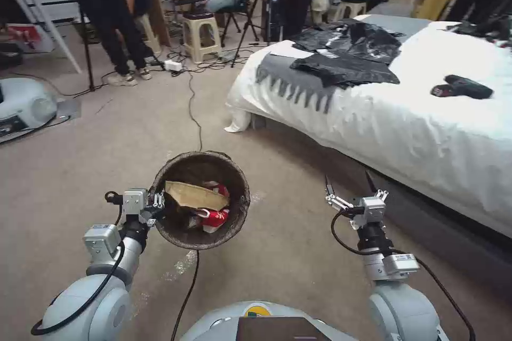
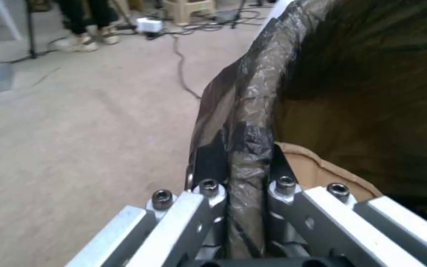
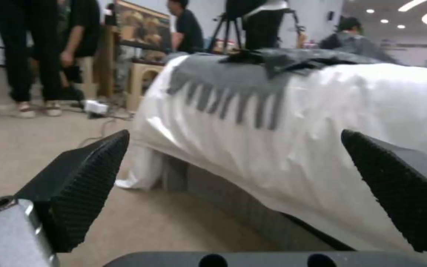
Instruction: Pick up the trash bin, then pick up the garbage from the floor and place it into the trash bin.
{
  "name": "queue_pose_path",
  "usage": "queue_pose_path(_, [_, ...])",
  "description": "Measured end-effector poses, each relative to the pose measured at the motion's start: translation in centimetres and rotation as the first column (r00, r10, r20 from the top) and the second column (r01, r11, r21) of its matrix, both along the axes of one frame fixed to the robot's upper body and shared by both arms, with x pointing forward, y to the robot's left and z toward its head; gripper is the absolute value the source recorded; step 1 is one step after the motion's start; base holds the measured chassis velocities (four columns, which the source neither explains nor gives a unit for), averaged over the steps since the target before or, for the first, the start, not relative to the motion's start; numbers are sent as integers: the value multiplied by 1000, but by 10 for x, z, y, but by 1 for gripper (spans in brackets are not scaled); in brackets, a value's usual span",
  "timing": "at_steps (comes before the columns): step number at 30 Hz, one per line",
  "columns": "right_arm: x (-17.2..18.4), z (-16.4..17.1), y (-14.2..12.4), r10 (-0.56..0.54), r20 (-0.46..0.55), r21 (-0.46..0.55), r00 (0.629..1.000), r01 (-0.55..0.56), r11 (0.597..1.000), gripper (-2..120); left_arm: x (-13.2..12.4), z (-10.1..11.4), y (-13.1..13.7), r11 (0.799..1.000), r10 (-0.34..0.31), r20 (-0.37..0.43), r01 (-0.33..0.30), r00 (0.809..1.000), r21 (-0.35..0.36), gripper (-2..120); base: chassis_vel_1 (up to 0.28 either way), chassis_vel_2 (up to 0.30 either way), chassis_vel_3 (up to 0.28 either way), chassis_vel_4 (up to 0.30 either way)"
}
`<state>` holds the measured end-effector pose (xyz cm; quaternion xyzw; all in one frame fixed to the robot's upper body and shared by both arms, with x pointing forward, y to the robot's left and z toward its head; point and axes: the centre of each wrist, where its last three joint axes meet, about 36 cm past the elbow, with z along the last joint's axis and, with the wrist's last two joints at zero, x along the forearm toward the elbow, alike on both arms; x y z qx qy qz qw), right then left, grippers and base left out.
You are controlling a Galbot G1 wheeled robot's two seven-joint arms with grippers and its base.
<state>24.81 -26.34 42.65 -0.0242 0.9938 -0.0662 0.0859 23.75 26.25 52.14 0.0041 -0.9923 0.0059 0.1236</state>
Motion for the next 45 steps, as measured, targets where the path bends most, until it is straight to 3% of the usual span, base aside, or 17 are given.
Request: queue_pose_path(45, [8, -3, 0, 6, -6, 8, 1000, -6, 1000, 100, 1, -2, 1, 1000, 7, -1, -7, 1000, 0, 3, 93, 89, 92, 92])
